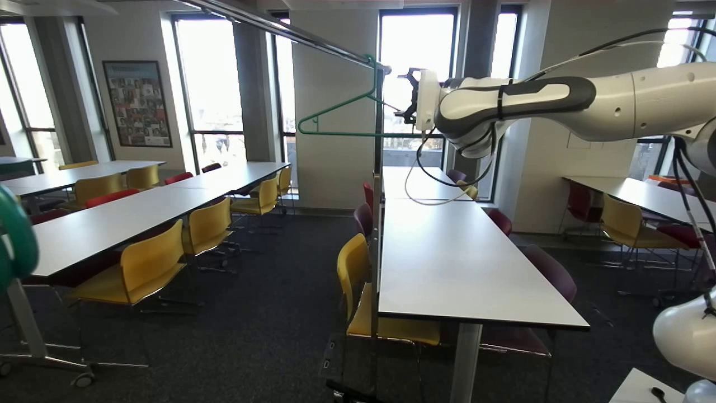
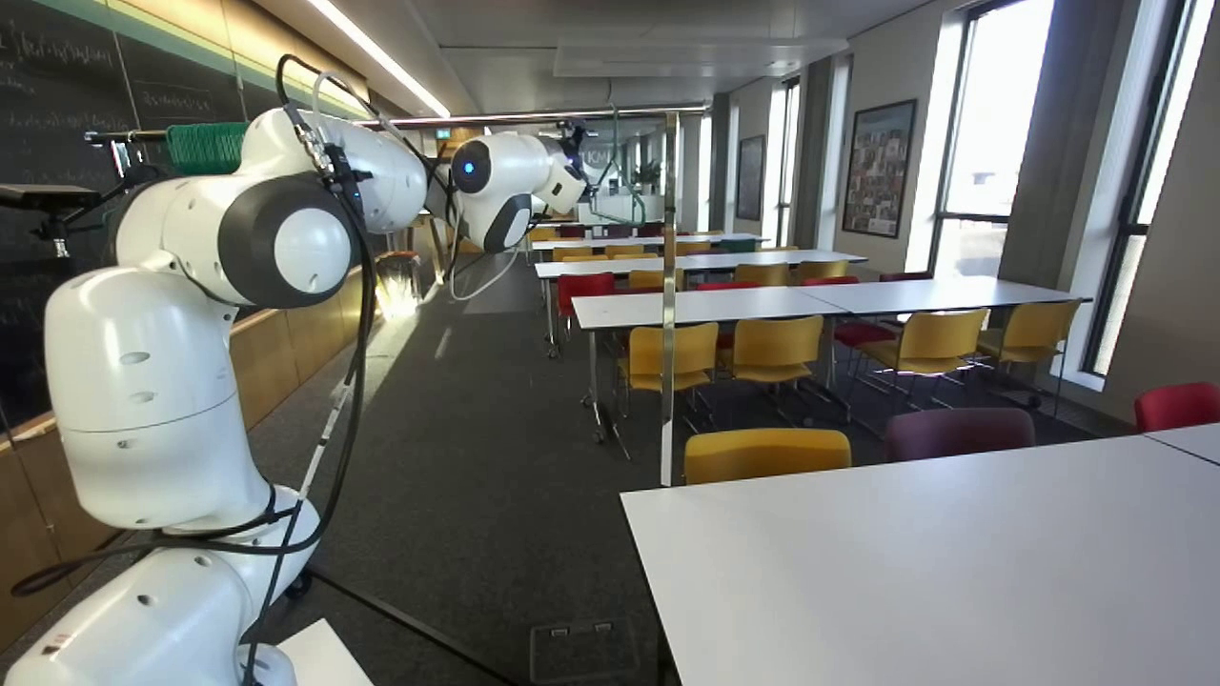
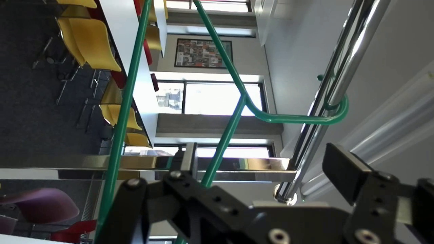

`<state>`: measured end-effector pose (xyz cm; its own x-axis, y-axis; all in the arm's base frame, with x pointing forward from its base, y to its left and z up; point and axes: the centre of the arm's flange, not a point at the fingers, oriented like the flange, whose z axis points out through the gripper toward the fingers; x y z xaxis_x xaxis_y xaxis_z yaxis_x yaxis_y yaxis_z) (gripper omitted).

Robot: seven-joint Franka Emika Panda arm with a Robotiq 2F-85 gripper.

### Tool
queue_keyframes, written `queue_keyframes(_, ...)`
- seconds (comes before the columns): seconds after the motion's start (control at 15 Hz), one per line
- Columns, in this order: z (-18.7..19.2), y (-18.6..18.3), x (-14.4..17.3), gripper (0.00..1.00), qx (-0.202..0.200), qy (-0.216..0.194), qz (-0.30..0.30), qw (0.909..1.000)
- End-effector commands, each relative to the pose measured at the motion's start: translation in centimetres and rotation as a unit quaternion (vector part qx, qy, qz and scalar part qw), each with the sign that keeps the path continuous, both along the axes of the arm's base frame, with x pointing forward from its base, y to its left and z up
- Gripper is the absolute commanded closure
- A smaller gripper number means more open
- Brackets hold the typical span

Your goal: Put the green hanger on the table

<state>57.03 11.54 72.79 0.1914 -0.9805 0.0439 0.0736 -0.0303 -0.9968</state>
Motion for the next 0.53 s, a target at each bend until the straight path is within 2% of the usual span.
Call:
queue_keyframes(0.0,-2.7,0.8,2.6,0.00,0.017,-0.010,-0.009,0.9998)
queue_keyframes(0.47,-4.5,-4.4,6.8,0.00,-0.002,0.000,-0.058,0.9983)
